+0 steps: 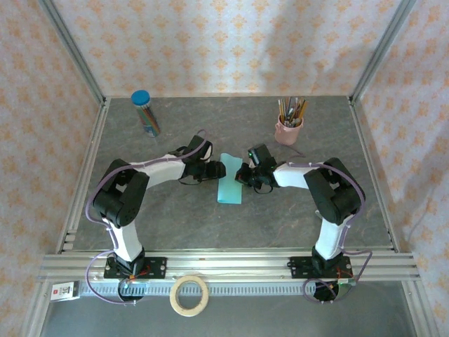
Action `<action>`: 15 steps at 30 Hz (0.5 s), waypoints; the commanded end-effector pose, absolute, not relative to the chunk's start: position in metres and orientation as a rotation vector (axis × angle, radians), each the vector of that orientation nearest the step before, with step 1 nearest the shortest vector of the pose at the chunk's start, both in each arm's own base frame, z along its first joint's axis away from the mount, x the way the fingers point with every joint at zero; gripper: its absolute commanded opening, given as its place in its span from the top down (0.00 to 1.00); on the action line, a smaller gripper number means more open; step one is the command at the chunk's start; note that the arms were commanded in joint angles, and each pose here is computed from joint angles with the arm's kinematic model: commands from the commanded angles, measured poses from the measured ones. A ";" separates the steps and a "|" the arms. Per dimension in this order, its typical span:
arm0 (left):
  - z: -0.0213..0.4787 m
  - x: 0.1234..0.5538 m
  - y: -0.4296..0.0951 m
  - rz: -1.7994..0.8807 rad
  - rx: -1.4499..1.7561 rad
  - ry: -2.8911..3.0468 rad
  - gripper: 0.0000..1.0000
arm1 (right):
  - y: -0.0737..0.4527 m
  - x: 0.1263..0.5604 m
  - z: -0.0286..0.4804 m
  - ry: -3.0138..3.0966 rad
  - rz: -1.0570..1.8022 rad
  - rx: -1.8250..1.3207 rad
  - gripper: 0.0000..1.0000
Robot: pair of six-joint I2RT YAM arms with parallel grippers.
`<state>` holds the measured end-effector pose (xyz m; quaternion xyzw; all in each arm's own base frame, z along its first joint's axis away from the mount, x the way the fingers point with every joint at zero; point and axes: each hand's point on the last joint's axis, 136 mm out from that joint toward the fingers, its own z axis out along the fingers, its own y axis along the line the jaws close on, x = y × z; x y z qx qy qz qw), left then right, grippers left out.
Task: Fold a paper plane with a square sheet of paper (pick it up from the middle)
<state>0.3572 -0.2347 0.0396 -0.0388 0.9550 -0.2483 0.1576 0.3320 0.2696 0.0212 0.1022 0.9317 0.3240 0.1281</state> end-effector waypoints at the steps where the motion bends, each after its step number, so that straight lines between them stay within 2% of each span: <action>1: 0.031 0.353 -0.239 -0.769 -0.128 2.747 0.44 | 0.255 0.318 0.002 2.774 0.864 0.370 0.94; 5: 0.027 0.349 -0.242 -0.766 -0.107 2.762 0.44 | 0.254 0.320 0.004 2.767 0.867 0.380 0.93; 12: 0.015 0.346 -0.245 -0.679 -0.074 2.809 0.54 | 0.254 0.320 0.007 2.753 0.891 0.382 0.93; 15: 0.008 0.344 -0.245 -0.620 -0.058 2.834 0.55 | 0.255 0.323 0.017 2.728 0.927 0.370 0.92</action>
